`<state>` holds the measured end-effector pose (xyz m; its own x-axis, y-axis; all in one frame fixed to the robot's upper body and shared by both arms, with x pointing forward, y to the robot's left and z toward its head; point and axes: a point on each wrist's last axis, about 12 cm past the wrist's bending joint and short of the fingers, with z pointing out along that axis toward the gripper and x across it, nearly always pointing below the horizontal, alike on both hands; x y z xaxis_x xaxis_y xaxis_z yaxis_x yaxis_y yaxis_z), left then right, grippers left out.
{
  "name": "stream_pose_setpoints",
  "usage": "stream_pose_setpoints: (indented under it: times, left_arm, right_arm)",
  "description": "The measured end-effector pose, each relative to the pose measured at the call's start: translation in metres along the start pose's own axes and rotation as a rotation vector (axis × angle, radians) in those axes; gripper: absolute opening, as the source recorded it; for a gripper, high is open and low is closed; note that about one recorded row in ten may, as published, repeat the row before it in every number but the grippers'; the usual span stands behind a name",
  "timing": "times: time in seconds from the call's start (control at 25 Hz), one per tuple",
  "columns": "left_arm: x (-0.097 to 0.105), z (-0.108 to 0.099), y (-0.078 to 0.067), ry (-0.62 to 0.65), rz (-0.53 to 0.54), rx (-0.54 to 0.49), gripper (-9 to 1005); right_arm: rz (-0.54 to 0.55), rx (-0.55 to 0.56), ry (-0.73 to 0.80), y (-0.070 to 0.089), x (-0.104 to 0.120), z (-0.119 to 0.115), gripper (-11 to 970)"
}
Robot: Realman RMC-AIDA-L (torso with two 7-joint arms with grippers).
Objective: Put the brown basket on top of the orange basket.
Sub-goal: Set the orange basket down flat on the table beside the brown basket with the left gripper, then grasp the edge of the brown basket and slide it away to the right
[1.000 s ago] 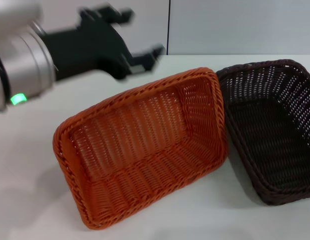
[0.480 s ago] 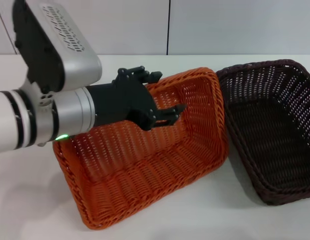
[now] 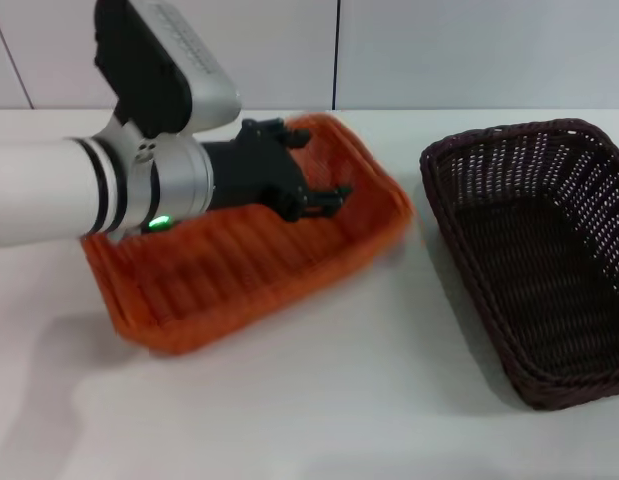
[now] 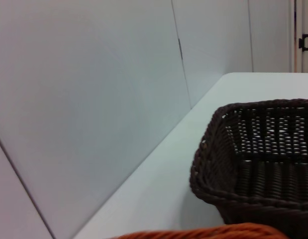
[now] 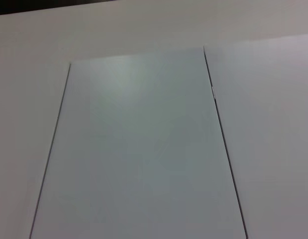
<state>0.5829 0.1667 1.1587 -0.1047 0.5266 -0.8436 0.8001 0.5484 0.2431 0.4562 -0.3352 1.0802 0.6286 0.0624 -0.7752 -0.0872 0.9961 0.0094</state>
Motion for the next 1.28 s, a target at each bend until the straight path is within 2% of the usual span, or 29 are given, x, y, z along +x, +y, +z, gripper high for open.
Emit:
stream_pose_setpoints:
  times: [0.04,0.16,0.32,0.36,0.4,0.48,0.52,0.6,0.68,0.76,0.8,0.88,0.92,1.0,1.12,1.16,1.2,1.24,1.28]
  left_arm:
    - [-0.001,0.003,0.002,-0.001,0.005,-0.006,786]
    - [-0.017,-0.006,0.001,-0.056,0.041,-0.029,786]
    - [-0.031,-0.031,-0.001,-0.155,0.059,-0.14,786]
    - [-0.031,-0.031,-0.001,-0.155,0.059,-0.14,786]
    - [-0.029,-0.043,0.002,-0.207,0.039,-0.265,786]
    - [-0.022,-0.052,0.007,-0.228,0.014,-0.361,786]
    - [-0.022,-0.052,0.007,-0.228,0.014,-0.361,786]
    - [-0.005,-0.069,0.016,-0.273,-0.065,-0.566,786]
    - [0.005,-0.075,0.019,-0.292,-0.108,-0.66,786]
    - [0.005,-0.075,0.019,-0.292,-0.108,-0.66,786]
    - [0.02,-0.08,0.017,-0.319,-0.146,-0.834,786]
    - [0.025,-0.081,0.015,-0.331,-0.151,-0.904,786]
    - [0.025,-0.081,0.015,-0.331,-0.151,-0.904,786]
    - [0.038,-0.084,0.01,-0.39,-0.191,-1.029,786]
    - [0.041,-0.086,0.01,-0.412,-0.209,-1.052,786]
    - [0.053,-0.091,0.005,-0.51,-0.262,-1.125,786]
    - [0.07,-0.099,-0.001,-0.634,-0.265,-1.177,786]
    - [0.076,-0.101,-0.003,-0.662,-0.262,-1.178,786]
    - [0.095,-0.106,-0.009,-0.743,-0.261,-1.16,786]
  right_arm:
    - [0.001,-0.001,-0.004,0.0,0.0,0.0,822]
    - [0.001,-0.001,-0.009,0.0,-0.001,0.0,822]
    - [0.005,0.0,-0.006,0.002,0.0,0.001,823]
    - [0.006,-0.001,-0.007,0.002,0.0,0.002,823]
    - [0.007,-0.003,-0.009,0.002,0.001,0.003,823]
    - [0.01,-0.008,-0.014,0.003,0.002,0.007,823]
    - [0.01,-0.008,-0.014,0.003,0.002,0.007,823]
    - [0.013,-0.012,-0.016,0.004,0.002,0.009,823]
    - [0.017,-0.016,-0.016,0.005,0.004,0.013,823]
    - [0.019,-0.019,-0.014,0.006,0.005,0.015,822]
    - [0.021,-0.022,-0.013,0.006,0.006,0.017,822]
    - [0.026,-0.031,-0.014,0.008,0.007,0.02,822]
    - [0.026,-0.031,-0.014,0.008,0.007,0.02,822]
    - [0.029,-0.035,-0.015,0.009,0.008,0.022,823]
    - [0.033,-0.043,-0.013,0.011,0.009,0.023,823]
    - [0.034,-0.044,-0.013,0.011,0.009,0.023,823]
    - [0.035,-0.045,-0.012,0.011,0.009,0.023,823]
    - [0.036,-0.045,-0.011,0.011,0.009,0.023,823]
    - [0.038,-0.045,-0.01,0.012,0.009,0.023,823]
